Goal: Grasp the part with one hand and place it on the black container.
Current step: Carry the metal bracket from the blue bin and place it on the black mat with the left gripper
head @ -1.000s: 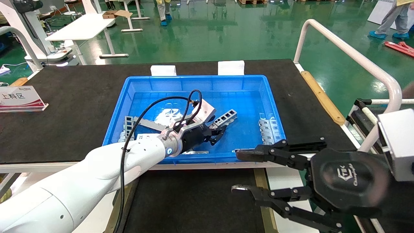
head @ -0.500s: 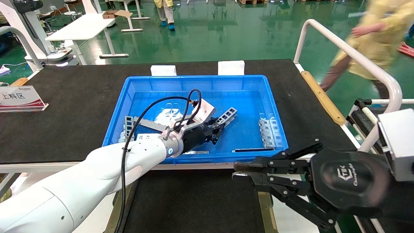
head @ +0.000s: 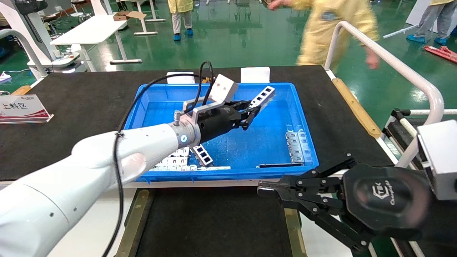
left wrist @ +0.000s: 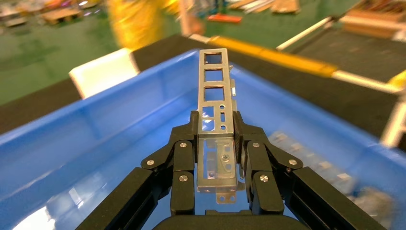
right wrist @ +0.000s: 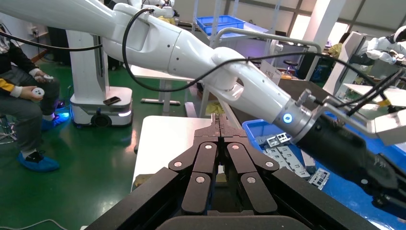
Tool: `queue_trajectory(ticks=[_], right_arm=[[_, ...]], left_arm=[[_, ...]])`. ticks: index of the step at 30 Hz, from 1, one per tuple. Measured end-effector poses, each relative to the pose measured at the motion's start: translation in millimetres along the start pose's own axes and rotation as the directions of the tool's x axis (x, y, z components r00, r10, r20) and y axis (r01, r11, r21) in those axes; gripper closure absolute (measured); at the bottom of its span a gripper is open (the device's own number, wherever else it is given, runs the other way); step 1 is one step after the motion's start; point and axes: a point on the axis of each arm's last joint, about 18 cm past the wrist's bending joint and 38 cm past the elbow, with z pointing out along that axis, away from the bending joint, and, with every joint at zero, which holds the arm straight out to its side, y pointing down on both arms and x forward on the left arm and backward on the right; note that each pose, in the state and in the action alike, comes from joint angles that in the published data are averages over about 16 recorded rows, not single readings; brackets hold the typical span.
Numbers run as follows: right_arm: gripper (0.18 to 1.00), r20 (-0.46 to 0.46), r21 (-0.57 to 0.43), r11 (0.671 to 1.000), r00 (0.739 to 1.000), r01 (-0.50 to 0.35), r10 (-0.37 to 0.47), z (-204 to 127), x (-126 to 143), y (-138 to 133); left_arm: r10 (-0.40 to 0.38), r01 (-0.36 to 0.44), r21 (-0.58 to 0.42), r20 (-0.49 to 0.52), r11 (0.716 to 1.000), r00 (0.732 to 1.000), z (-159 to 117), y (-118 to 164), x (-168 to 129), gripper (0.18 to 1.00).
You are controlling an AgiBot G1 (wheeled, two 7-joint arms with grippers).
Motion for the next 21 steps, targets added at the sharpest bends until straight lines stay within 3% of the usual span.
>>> queue_trajectory(ticks=[10,21], right_arm=[[0.988,0.0,0.0,1.0,1.0,0.0,0.0,0.0,0.0,0.0],[0.988,0.0,0.0,1.0,1.0,0.0,0.0,0.0,0.0,0.0]], left_arm=[[-0.025,0.039,0.075,-0.175,0.996,0.984,-47.8,0.0,-4.2,0.861],[-0.073,0.096,0.053,-0.331,0.994,0.941,-124.6,37.9,8.1,0.861]])
